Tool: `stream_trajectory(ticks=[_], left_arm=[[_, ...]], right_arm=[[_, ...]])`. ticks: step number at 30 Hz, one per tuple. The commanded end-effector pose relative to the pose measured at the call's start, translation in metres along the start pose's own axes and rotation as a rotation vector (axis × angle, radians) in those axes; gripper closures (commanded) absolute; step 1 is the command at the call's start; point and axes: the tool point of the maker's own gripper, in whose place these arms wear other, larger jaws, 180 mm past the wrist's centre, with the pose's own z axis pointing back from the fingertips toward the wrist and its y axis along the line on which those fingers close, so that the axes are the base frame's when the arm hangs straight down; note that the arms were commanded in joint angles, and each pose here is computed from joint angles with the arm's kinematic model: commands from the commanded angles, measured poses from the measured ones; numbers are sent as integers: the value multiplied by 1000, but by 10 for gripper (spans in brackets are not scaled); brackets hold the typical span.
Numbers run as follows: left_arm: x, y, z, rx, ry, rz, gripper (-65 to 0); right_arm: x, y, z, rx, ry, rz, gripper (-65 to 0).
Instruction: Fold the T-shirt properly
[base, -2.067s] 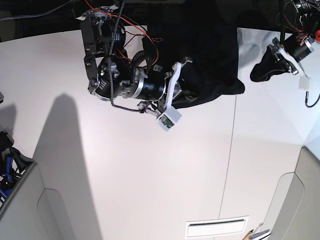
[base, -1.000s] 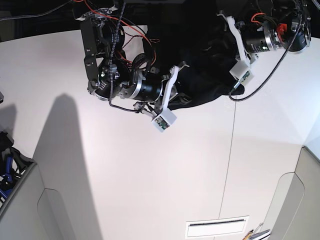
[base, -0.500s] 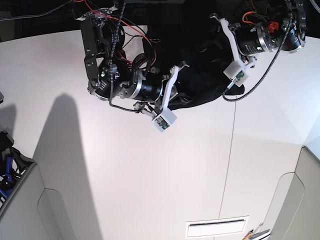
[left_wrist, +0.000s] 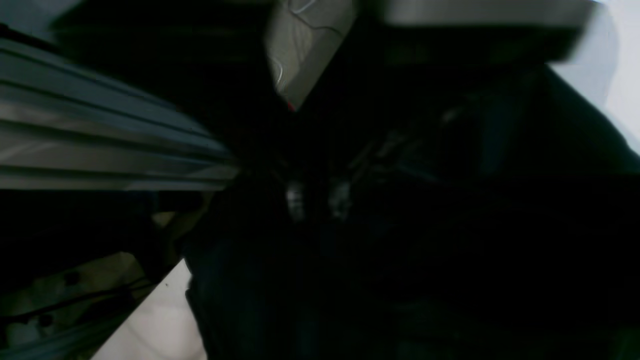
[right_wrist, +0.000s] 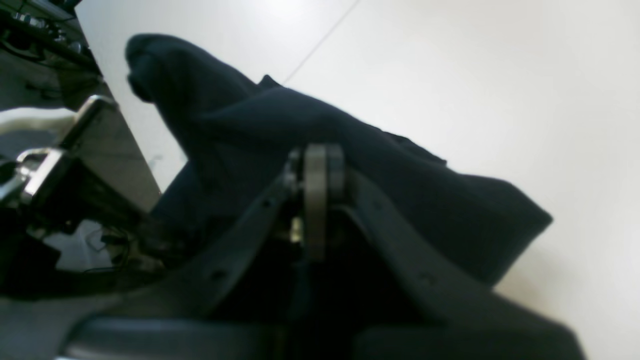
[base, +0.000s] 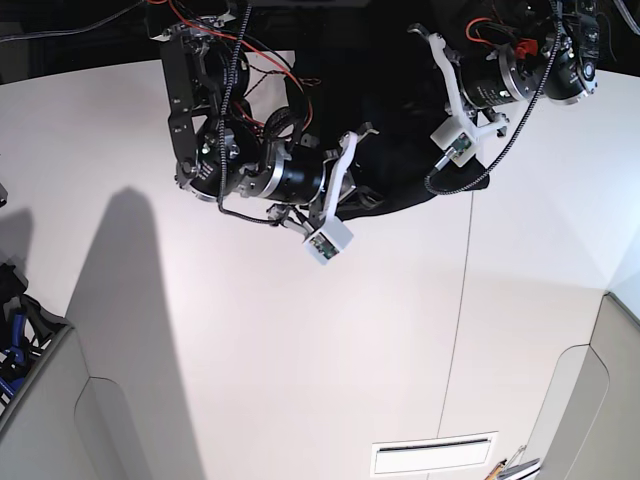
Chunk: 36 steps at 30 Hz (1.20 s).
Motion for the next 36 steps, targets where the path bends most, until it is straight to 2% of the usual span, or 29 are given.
stream_trajectory(ticks=[1,7,14,19,25,30,36], left_arm=[[6,1,5,0,-22,-24,-5],[-2,8,13,5,31,-55,-4],[-11,-12,18,-89,103,-42,-4],[-2,-21,25,-92,103,-98,-4],[3,-10,38,-26,84,-106,-4],[-7,12,58,64,88,-44,-4],[-12,17,76,81,54,27,-4]], right_arm=[[18,3,2,12,-60,11,0],[18,3,2,12,-60,11,0],[18,3,2,12,-60,11,0],[18,3,2,12,-59,12,0],[18,3,2,12,-59,11,0],[18,3,2,12,-59,11,0],[18,3,2,12,-59,11,0]])
